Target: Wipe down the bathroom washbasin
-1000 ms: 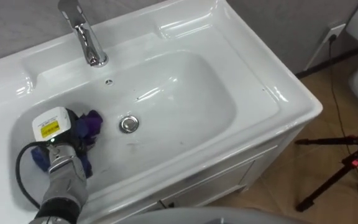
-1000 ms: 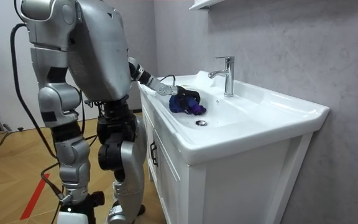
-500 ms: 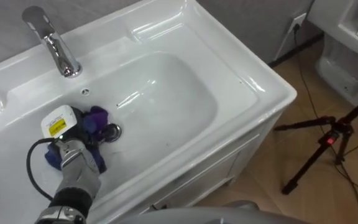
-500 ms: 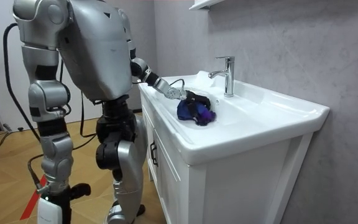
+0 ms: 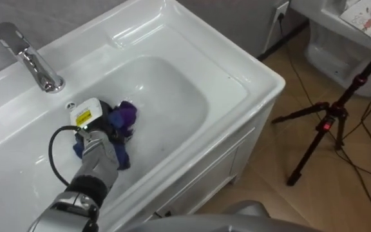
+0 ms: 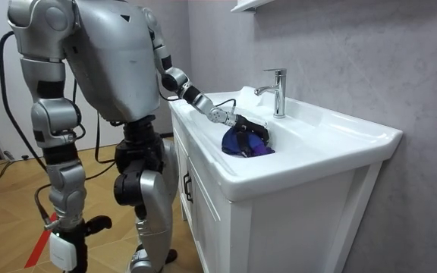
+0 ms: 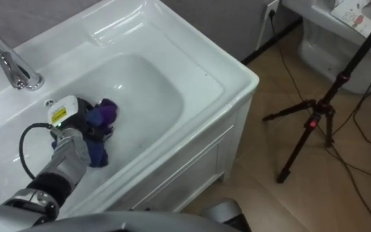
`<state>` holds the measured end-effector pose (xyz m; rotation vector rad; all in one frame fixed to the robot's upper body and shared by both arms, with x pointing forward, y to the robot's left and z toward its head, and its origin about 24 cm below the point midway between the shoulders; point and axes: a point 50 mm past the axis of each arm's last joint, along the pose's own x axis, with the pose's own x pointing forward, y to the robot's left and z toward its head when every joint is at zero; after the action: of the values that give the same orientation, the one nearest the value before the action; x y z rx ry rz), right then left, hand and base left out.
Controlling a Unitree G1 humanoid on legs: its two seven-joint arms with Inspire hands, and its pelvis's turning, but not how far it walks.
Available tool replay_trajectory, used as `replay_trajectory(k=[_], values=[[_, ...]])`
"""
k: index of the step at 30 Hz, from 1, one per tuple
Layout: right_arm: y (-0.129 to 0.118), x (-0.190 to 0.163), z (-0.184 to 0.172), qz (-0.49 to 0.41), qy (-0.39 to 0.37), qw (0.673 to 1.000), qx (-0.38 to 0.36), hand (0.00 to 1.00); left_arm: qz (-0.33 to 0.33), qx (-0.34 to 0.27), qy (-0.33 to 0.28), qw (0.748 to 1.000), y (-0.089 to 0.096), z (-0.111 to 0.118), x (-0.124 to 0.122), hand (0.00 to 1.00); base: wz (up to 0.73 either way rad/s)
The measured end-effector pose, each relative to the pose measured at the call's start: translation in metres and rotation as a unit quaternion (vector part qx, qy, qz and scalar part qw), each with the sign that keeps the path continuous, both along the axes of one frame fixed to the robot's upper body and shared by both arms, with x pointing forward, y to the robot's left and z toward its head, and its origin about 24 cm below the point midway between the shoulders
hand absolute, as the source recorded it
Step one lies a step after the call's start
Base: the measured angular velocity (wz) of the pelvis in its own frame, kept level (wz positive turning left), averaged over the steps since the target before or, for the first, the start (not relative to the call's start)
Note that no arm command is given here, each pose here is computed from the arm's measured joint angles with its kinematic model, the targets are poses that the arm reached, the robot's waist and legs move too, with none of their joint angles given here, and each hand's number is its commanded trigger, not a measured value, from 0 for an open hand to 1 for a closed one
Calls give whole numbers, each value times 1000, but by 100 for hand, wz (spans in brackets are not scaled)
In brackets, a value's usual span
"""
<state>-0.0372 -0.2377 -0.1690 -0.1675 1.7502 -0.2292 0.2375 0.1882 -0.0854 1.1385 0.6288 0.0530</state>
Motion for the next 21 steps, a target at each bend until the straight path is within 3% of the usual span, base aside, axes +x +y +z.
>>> replay_trajectory(k=[6,15,21], values=[[-3,18,-1,3,-20,1000,1,0,-63,-50,-41,996,-41,21,25,100,9],[-2,21,-1,28,-20,999,0,0,-127,-120,-82,981,-80,55,40,100,15],[0,20,-2,52,-11,999,-3,0,-159,-147,-101,971,-92,74,47,100,10]])
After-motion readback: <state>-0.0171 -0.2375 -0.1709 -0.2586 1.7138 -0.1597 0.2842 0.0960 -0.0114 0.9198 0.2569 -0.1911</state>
